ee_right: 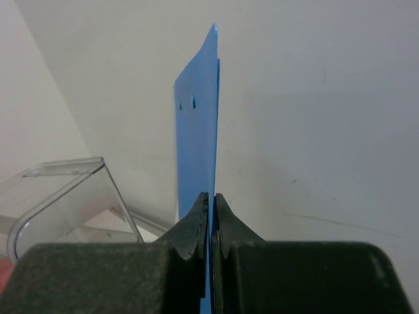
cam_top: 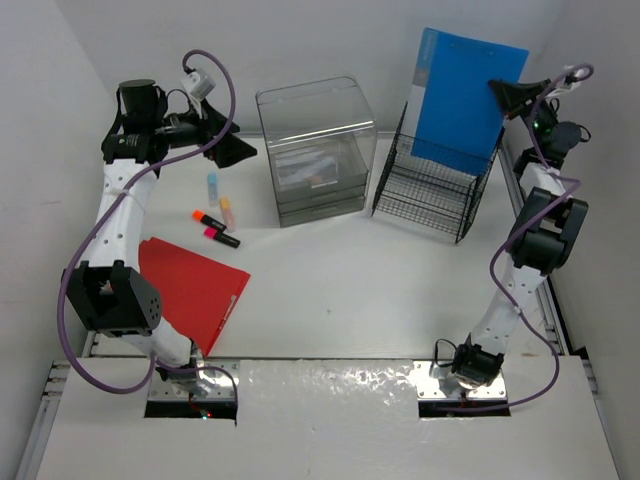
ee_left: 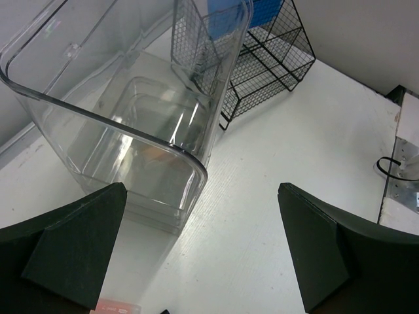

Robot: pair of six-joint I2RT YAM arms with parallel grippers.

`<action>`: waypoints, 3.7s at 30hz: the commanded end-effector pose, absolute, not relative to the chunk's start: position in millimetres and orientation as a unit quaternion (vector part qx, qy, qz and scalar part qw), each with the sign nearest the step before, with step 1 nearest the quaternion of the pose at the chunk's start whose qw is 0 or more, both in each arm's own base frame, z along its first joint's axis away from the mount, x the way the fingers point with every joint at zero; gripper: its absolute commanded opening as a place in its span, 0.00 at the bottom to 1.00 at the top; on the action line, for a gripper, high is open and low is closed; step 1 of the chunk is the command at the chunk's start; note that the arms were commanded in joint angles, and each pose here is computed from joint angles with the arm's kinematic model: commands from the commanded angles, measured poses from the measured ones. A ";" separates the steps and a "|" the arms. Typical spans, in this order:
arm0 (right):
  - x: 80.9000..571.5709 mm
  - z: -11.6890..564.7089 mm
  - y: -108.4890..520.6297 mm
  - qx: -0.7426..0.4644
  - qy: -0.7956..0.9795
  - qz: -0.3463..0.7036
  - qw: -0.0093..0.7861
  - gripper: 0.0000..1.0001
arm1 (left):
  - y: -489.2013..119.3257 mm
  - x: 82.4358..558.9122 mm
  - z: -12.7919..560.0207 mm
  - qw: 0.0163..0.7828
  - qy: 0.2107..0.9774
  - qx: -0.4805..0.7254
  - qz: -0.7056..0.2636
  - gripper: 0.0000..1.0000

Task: Organize the desk

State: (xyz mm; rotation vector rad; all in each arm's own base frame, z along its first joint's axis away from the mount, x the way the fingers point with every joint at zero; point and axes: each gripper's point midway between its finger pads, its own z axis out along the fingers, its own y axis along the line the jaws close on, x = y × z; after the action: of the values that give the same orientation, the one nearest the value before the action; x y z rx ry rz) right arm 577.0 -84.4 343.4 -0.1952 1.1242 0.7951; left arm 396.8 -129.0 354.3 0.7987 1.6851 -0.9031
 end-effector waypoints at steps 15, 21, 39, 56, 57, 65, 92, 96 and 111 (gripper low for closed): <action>530.8 328.0 -52.9 -0.215 0.458 0.282 0.815 0.44 | -134.6 387.6 367.8 0.526 0.677 0.365 -0.364 0.99; 521.5 342.4 -56.3 -0.187 0.452 0.271 0.829 0.59 | -135.9 387.0 365.9 0.523 0.676 0.366 -0.369 0.99; 488.0 253.7 -176.4 0.221 0.624 -0.018 0.749 0.64 | -111.8 407.2 374.3 0.550 0.728 0.307 -0.270 0.99; 487.7 239.3 -163.2 0.199 0.690 -0.006 0.696 0.63 | -105.2 422.2 347.5 0.524 0.755 0.298 -0.257 0.99; 483.5 232.0 -159.4 0.200 0.698 -0.005 0.688 0.62 | -104.6 423.3 347.2 0.525 0.756 0.296 -0.256 0.99; 469.8 206.0 -114.1 0.137 0.767 -0.007 0.626 0.56 | -102.6 426.8 362.7 0.539 0.753 0.283 -0.249 0.99; 441.2 151.5 -120.0 0.168 0.791 -0.096 0.581 0.00 | 2.8 413.1 303.9 0.518 0.832 0.169 -0.104 0.99; 438.0 157.5 -122.5 0.159 0.789 -0.107 0.583 0.00 | 27.9 406.8 285.5 0.503 0.847 0.137 -0.103 0.99; 412.5 222.8 -103.9 0.133 0.767 -0.094 0.620 0.64 | 150.7 302.2 193.5 0.429 0.884 -0.110 -0.152 0.99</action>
State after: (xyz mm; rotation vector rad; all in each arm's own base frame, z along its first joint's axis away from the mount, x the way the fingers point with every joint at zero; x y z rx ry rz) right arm 417.7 -106.8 181.1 0.3121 1.8769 -0.2113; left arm 328.7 152.8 186.1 -0.1735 2.2913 -0.2461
